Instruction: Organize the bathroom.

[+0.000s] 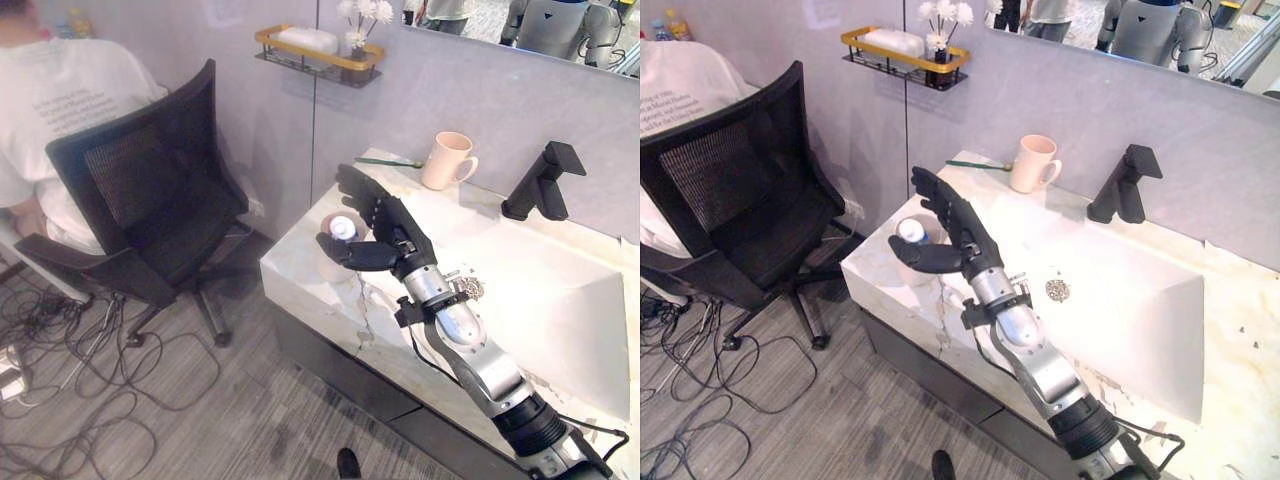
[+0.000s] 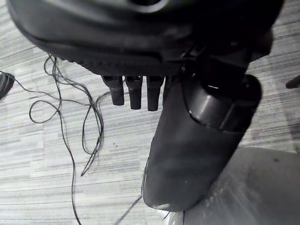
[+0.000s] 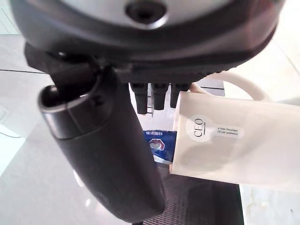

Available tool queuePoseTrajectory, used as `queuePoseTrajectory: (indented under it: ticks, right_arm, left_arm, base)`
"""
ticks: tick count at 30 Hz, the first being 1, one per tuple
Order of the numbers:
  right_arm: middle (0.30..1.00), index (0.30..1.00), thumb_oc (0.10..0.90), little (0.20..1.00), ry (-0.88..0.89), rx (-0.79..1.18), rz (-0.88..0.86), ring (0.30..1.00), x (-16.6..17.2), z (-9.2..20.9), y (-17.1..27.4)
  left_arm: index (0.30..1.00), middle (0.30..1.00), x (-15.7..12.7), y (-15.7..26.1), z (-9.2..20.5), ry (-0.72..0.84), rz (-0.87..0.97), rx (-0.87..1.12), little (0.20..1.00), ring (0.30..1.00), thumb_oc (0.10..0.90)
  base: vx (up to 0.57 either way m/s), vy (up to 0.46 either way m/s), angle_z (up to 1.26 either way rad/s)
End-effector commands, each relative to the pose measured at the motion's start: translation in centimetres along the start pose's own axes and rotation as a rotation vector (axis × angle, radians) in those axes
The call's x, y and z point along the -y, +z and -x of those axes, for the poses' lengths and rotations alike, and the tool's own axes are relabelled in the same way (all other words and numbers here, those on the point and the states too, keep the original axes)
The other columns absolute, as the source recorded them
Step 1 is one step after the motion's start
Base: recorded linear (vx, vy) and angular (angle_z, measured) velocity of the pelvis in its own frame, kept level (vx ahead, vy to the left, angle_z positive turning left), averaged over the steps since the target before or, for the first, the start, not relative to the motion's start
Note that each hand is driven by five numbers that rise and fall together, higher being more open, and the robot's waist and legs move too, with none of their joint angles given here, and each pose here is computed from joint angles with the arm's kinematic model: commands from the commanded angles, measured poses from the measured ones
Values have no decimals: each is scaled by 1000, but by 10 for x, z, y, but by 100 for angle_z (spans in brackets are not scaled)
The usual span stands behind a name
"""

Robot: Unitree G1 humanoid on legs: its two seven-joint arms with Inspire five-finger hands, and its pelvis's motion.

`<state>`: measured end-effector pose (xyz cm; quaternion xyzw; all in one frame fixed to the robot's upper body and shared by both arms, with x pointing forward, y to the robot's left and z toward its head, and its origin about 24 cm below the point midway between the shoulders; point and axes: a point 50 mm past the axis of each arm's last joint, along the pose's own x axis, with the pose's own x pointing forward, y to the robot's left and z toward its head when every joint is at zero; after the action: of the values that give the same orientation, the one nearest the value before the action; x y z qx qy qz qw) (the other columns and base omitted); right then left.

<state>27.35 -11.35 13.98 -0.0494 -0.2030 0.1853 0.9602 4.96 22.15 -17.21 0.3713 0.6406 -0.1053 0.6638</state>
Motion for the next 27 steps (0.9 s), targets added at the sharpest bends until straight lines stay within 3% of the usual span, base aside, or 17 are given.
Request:
queuePoseTrajectory:
  ticks: [1,27]
  right_arm:
    - [900,900,800,900,-7,203,19,900,-3,-13,35]
    - [900,900,800,900,-55,140,114,900,-1,-12,30]
  left_arm:
    - [900,900,12,-33,1,-38,-42,-109,900,900,800]
    - [900,900,14,-31,2,-42,-79,-99,900,900,800]
  base:
    - [0,0,0]
    - [0,0,-1]
